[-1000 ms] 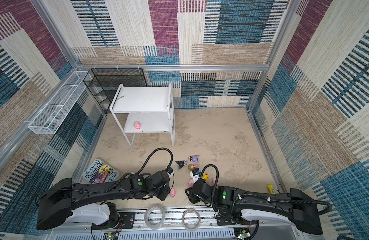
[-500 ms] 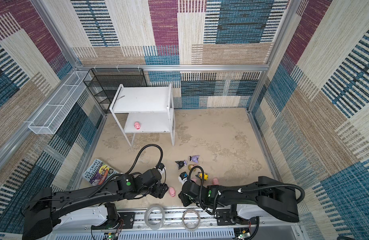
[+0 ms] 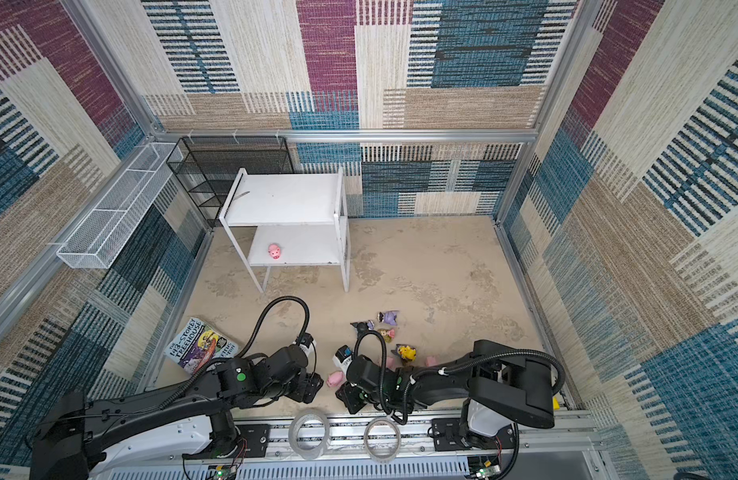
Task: Place and organize the plastic toys onto the shelf
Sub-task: 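Close the left gripper on the pink pig and lift it, then carry the pink pig with the left gripper to the shelf's lower level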
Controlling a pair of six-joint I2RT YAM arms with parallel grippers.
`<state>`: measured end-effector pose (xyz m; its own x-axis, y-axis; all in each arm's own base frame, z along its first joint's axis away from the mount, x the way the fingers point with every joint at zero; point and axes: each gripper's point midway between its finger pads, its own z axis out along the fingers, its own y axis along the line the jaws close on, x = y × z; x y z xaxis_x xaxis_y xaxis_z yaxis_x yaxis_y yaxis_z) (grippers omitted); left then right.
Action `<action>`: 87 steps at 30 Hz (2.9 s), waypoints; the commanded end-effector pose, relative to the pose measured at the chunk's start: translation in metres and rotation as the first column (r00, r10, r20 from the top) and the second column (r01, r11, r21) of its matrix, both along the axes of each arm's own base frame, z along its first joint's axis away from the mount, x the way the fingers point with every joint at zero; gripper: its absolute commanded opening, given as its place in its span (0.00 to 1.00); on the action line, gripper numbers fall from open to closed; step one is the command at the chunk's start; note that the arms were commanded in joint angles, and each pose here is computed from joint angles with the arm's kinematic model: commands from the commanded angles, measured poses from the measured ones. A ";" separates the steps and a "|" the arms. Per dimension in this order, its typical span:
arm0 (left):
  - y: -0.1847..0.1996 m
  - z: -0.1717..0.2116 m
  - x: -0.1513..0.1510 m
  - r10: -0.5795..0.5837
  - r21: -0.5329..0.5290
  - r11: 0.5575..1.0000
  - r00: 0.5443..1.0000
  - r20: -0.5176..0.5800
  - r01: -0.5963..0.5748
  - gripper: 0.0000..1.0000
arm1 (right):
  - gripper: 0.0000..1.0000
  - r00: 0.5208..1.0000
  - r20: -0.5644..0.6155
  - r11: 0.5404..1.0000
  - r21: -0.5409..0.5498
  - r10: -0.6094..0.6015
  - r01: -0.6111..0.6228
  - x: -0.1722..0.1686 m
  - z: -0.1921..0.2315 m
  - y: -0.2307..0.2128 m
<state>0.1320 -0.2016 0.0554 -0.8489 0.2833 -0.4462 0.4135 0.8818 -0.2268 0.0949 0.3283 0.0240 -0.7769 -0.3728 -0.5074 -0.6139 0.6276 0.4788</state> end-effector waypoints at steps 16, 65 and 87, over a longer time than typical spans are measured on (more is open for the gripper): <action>-0.054 -0.021 0.002 -0.296 0.008 0.955 0.955 0.007 0.296 0.68 | 0.26 0.970 0.091 0.974 -0.003 -0.227 0.228 0.031 0.027 -0.077; -0.027 0.116 0.154 0.182 -0.055 0.983 0.923 0.340 -0.174 0.23 | 0.92 0.865 0.444 0.972 0.141 -0.233 0.189 0.070 0.163 -0.080; 0.029 0.185 0.238 0.622 -0.327 0.782 0.644 0.445 -0.530 0.21 | 0.96 0.858 0.462 0.973 0.144 -0.226 0.179 0.069 0.162 -0.084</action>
